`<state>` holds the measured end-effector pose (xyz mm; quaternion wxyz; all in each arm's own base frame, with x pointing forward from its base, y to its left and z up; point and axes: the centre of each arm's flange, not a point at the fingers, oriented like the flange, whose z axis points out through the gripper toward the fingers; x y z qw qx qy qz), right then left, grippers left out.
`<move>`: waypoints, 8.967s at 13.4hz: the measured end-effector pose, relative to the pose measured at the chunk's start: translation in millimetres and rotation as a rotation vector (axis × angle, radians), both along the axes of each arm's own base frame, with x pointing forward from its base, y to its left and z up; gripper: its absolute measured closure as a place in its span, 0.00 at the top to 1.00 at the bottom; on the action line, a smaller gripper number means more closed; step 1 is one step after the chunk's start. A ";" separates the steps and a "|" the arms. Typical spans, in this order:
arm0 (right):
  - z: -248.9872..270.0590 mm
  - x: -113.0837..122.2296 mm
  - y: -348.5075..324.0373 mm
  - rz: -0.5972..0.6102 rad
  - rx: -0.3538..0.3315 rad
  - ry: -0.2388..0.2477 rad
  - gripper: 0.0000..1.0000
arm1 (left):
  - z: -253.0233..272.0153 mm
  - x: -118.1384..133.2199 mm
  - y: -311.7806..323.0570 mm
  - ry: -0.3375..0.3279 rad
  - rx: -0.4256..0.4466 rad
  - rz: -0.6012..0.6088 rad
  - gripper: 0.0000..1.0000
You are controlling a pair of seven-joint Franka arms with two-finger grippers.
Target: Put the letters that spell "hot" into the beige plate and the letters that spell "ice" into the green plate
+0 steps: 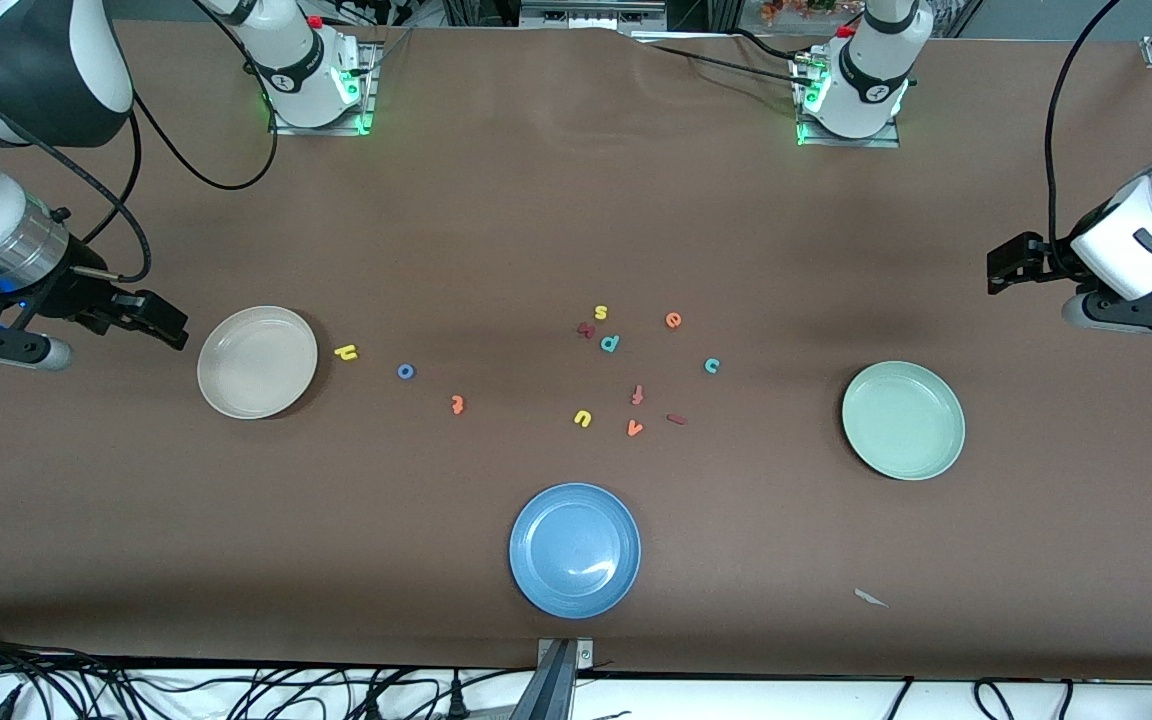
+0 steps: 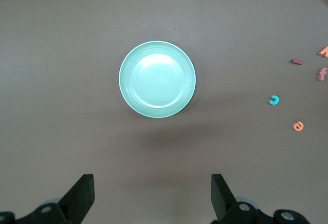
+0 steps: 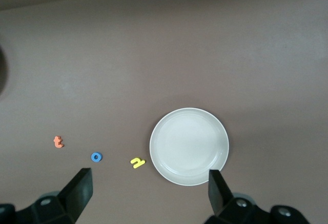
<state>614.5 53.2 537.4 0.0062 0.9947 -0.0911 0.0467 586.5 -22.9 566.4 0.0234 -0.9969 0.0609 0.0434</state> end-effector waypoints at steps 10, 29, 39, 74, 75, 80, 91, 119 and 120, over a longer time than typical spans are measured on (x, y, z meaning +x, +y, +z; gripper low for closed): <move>0.0 0.0 0.0 0.000 0.000 0.000 1.00 | 0.1 0.0 0.0 0.000 0.000 0.000 1.00; -36.8 -8.0 -1.1 -0.001 -0.007 0.082 1.00 | 0.3 -0.1 0.6 -0.001 0.000 0.001 1.00; -107.5 -38.4 50.9 -0.340 -0.024 0.211 1.00 | 0.5 -0.1 0.6 -0.001 0.000 0.001 1.00; -359.3 -68.7 75.4 -0.846 0.030 0.151 0.99 | -145.8 -15.5 -183.8 -0.047 -0.095 -0.014 1.00; -361.9 -68.0 75.5 -0.846 0.036 0.144 0.99 | -161.8 -21.1 -193.4 -0.061 -0.105 -0.008 1.00; -372.3 -67.2 76.8 -0.842 0.045 0.135 0.95 | -249.2 -45.8 -230.8 -0.093 -0.139 0.027 1.00; -369.8 -68.0 81.7 -0.778 0.025 0.161 0.33 | -376.2 -51.3 -261.5 -0.062 -0.089 -0.012 1.00; -327.8 -12.3 -72.3 -0.290 -0.060 0.294 0.91 | -392.9 -45.7 -265.3 -0.040 -0.076 -0.003 0.26; -316.1 -13.1 -56.1 -0.274 -0.050 0.304 1.00 | -392.7 -45.5 -265.2 -0.035 -0.071 -0.003 0.26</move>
